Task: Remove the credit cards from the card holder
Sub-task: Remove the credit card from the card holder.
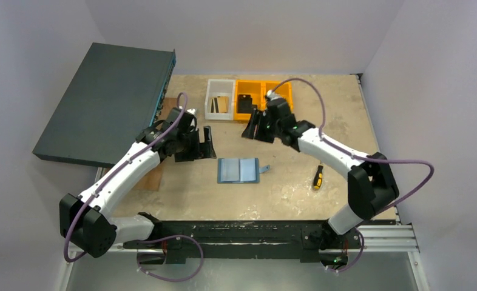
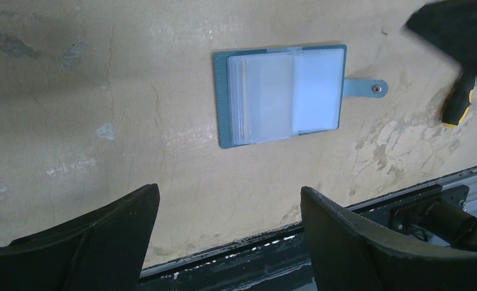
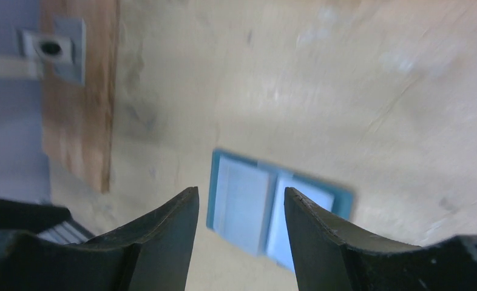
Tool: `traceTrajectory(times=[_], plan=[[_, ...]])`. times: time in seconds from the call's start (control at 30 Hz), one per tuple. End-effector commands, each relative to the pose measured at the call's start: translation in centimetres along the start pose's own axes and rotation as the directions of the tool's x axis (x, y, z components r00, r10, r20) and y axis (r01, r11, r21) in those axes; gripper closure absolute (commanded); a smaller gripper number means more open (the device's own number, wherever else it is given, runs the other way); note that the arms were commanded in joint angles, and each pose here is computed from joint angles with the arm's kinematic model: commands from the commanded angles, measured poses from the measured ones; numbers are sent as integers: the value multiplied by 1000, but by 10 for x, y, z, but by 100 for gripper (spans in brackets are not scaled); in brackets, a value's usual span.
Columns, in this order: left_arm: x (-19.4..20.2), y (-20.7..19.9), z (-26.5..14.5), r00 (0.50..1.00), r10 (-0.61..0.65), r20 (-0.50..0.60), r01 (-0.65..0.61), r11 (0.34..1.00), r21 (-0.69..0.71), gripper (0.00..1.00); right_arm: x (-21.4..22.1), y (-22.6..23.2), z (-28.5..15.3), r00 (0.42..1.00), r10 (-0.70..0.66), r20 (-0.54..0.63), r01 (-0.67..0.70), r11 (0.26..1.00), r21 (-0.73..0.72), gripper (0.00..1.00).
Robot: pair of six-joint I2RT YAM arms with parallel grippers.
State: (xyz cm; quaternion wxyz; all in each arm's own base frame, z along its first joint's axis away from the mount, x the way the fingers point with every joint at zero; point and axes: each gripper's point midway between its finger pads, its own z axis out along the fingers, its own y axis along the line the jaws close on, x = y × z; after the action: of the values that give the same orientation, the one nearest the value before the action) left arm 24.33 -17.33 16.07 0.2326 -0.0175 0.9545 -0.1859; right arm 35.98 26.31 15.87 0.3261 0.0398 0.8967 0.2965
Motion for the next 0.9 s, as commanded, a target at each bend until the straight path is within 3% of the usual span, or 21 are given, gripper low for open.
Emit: traceTrajectory(times=[0.0,0.2,0.6,0.87], plan=[[-18,-8,-8,995,-36,88,33,999,40,14,56,8,12,999,-10,-33,12,998,54,46],[-21,-10,-11,995,-35,92,30,998,47,14,104,13,35,991,-88,-96,100,987,129,48],[-14,-8,-6,996,-54,75,51,998,44,14,132,13,56,969,-192,-158,221,957,189,51],[-2,-7,11,997,-76,21,74,996,58,14,153,-3,61,960,-177,-218,222,953,204,60]])
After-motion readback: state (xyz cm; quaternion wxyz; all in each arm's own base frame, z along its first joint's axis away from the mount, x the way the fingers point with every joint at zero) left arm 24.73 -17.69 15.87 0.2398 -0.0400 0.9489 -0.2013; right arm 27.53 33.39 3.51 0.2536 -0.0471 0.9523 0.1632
